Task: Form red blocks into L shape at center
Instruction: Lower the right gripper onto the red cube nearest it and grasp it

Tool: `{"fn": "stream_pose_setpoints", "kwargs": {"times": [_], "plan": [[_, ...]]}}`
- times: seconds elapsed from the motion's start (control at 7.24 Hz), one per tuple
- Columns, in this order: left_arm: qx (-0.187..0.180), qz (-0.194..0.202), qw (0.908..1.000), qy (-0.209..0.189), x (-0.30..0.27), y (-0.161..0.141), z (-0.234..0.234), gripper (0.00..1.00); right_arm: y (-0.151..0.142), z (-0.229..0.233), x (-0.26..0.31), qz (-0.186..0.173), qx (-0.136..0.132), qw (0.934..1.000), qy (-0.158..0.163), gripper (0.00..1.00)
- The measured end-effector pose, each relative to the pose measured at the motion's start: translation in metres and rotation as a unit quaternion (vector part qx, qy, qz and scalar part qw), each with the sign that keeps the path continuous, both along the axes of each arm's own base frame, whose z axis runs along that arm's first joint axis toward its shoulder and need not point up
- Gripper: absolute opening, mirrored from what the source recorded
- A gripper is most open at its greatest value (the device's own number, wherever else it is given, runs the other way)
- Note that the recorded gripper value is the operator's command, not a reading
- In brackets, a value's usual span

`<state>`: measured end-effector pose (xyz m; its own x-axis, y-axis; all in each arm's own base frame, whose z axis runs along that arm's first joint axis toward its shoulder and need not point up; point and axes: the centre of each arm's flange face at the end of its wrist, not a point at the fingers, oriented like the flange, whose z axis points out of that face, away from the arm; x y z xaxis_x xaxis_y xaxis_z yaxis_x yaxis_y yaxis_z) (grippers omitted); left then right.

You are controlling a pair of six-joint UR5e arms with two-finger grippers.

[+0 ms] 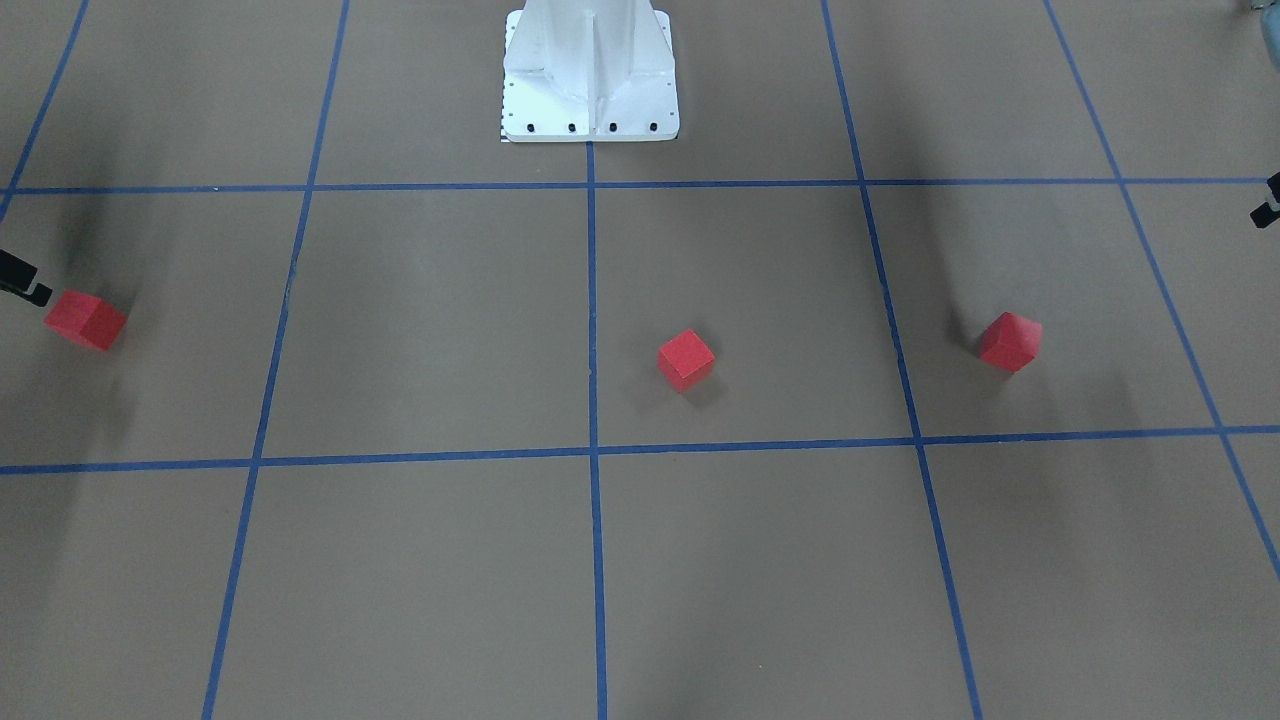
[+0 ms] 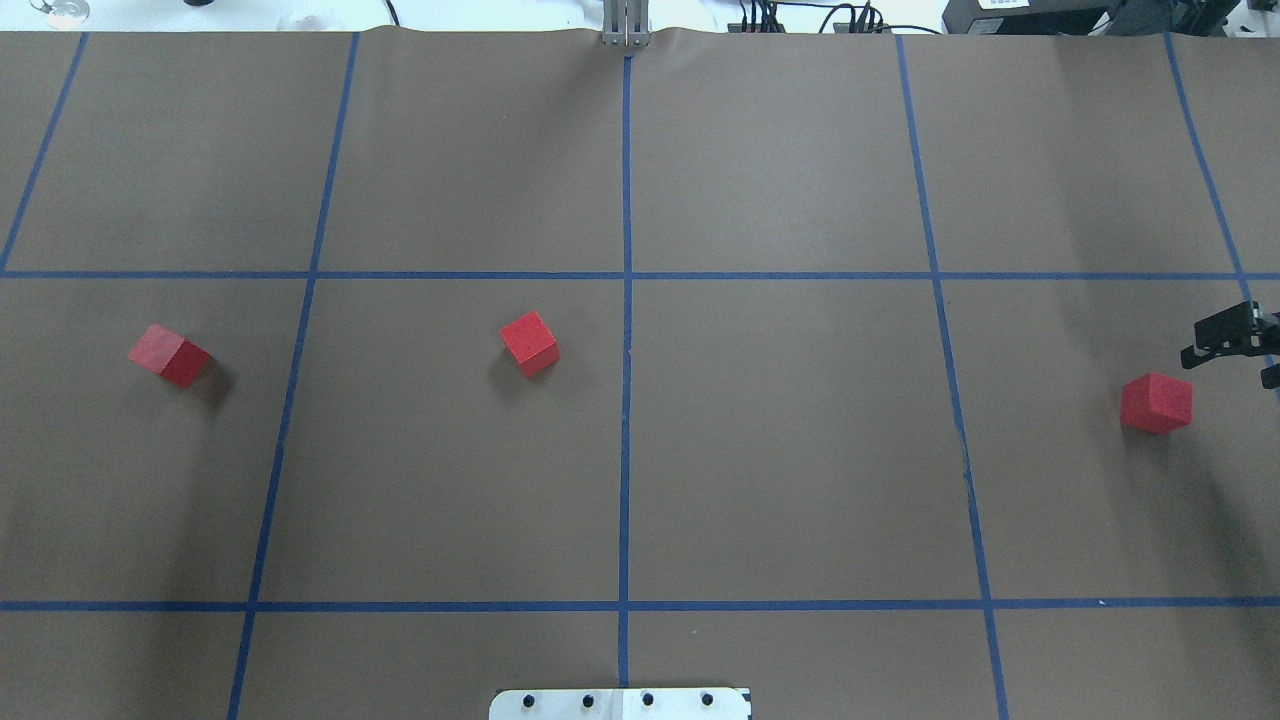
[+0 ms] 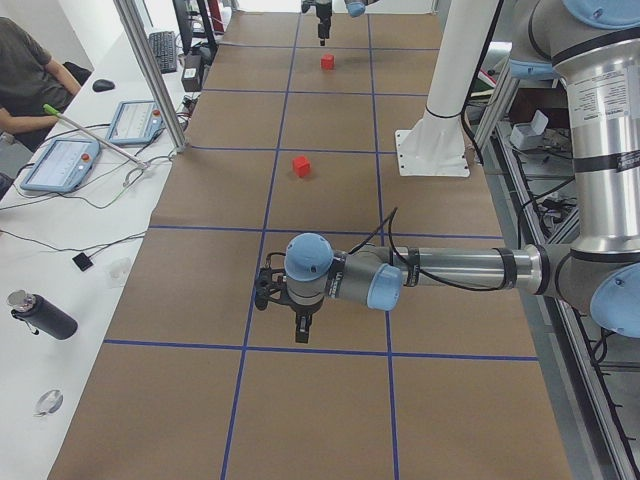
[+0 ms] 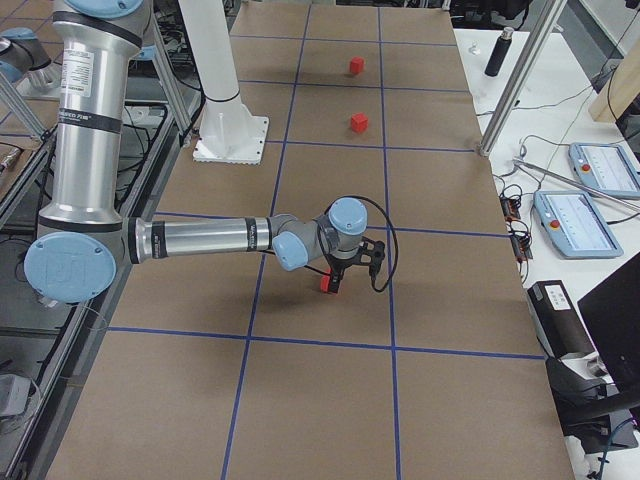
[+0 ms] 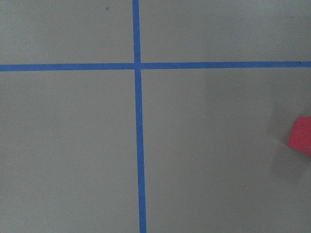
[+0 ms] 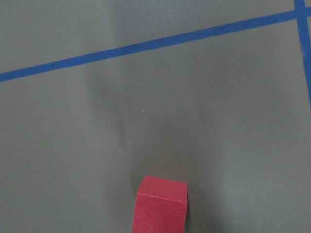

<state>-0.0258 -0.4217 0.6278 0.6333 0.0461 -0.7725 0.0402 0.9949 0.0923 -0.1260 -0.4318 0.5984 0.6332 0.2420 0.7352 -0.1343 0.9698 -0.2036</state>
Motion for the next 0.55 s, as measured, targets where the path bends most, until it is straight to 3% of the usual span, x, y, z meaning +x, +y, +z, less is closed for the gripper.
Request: {"fn": "stream_pose_setpoints", "kwargs": {"times": [0.28, 0.55], "plan": [[0.002, 0.0, 1.0, 0.0, 0.0, 0.0, -0.001, 1.0, 0.01, 0.001, -0.033, 0.006, -0.026, 0.9995, 0.018, 0.98], [0.003, 0.0, 1.0, 0.0, 0.0, 0.0, -0.001, 1.0, 0.013, 0.003, -0.047, 0.006, -0.031, 0.9991, 0.029, 0.98]]}}
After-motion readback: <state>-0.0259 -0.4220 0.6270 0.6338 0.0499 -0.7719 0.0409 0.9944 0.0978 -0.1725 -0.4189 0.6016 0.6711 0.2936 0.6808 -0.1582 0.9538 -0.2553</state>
